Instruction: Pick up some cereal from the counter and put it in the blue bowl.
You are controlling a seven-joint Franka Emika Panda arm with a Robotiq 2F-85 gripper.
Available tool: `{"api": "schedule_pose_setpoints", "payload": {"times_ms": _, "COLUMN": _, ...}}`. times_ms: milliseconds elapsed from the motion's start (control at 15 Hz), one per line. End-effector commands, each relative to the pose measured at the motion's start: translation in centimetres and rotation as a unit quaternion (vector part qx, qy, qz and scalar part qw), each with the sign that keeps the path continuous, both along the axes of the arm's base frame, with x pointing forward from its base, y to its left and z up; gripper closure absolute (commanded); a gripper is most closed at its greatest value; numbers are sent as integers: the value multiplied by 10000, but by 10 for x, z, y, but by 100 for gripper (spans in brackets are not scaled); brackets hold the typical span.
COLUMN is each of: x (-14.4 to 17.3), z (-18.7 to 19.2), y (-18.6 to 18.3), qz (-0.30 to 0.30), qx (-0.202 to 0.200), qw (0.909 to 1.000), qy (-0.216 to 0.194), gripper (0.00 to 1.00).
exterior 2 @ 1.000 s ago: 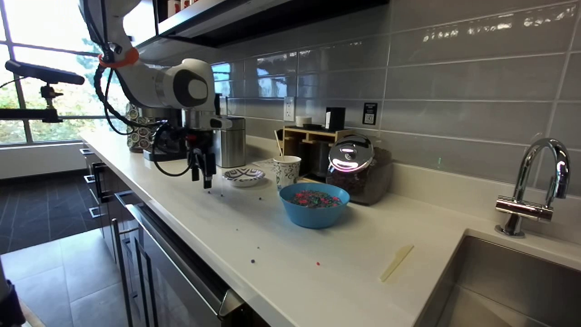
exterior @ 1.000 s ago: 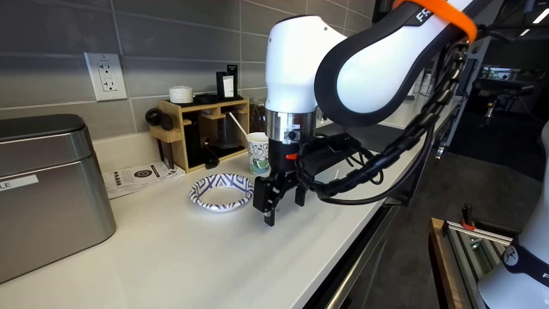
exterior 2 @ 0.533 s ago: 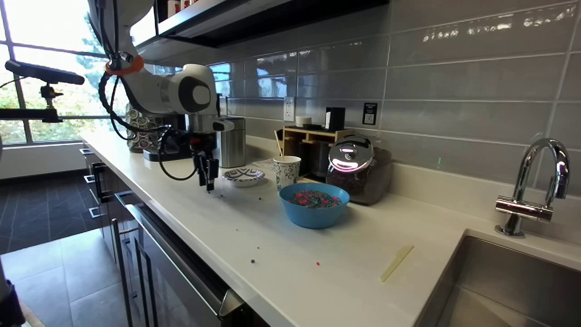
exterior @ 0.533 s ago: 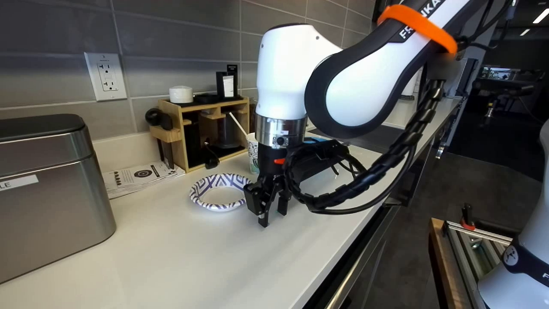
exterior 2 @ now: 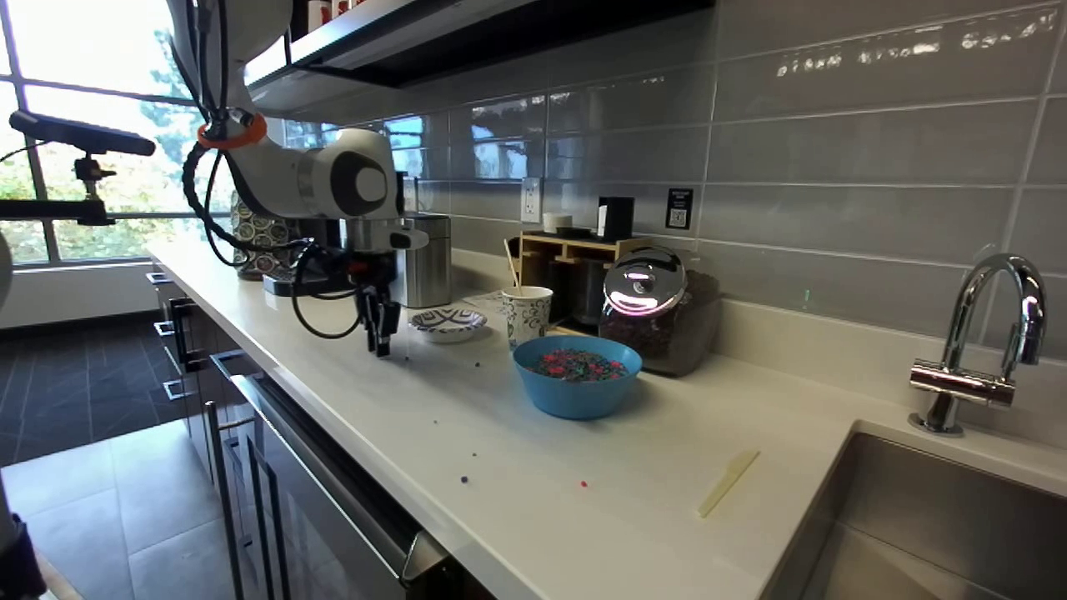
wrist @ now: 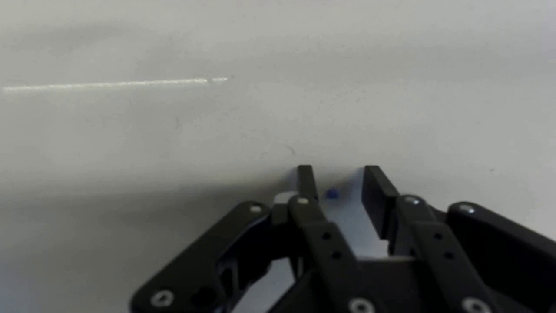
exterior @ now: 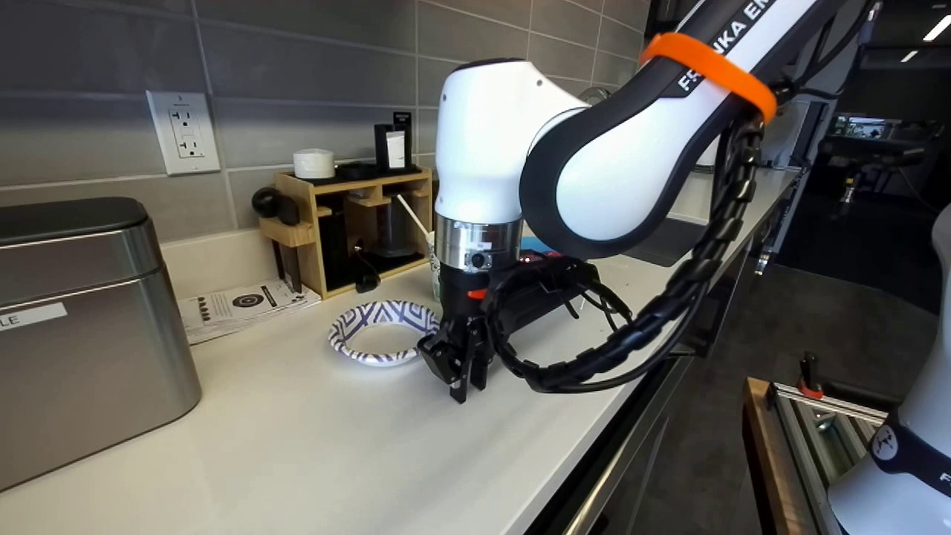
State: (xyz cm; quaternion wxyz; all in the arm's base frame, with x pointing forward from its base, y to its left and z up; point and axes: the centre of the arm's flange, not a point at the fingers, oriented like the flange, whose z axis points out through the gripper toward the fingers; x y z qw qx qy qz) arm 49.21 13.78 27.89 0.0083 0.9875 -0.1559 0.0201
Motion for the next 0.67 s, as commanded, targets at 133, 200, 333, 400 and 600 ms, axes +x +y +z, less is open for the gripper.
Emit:
{"api": "schedule_pose_setpoints", "payload": {"times_ms": 133, "x": 6, "z": -7, "y": 4, "qz": -40, "qx": -51, "qw": 9999, "qy": -91, "gripper": 87}}
{"api": "schedule_pose_setpoints", "payload": {"times_ms": 200, "x": 6, "z": -8, "y": 4, "qz": -42, "qx": -54, "qw": 9999, "qy": -83, "gripper": 86}}
{"api": "schedule_pose_setpoints", "payload": {"times_ms": 333, "x": 6, "z": -9, "y": 2, "qz": -49, "qx": -61, "qw": 9999, "qy": -68, "gripper": 82}}
{"api": "schedule_pose_setpoints", "payload": {"times_ms": 400, "x": 6, "z": -9, "y": 1, "qz": -54, "qx": -59, "qw": 10000, "qy": -59, "gripper": 83}}
{"api": "schedule_pose_setpoints", "payload": {"times_ms": 600, "x": 6, "z": -10, "y": -1, "qz": -54, "qx": -59, "qw": 10000, "qy": -42, "gripper": 92}}
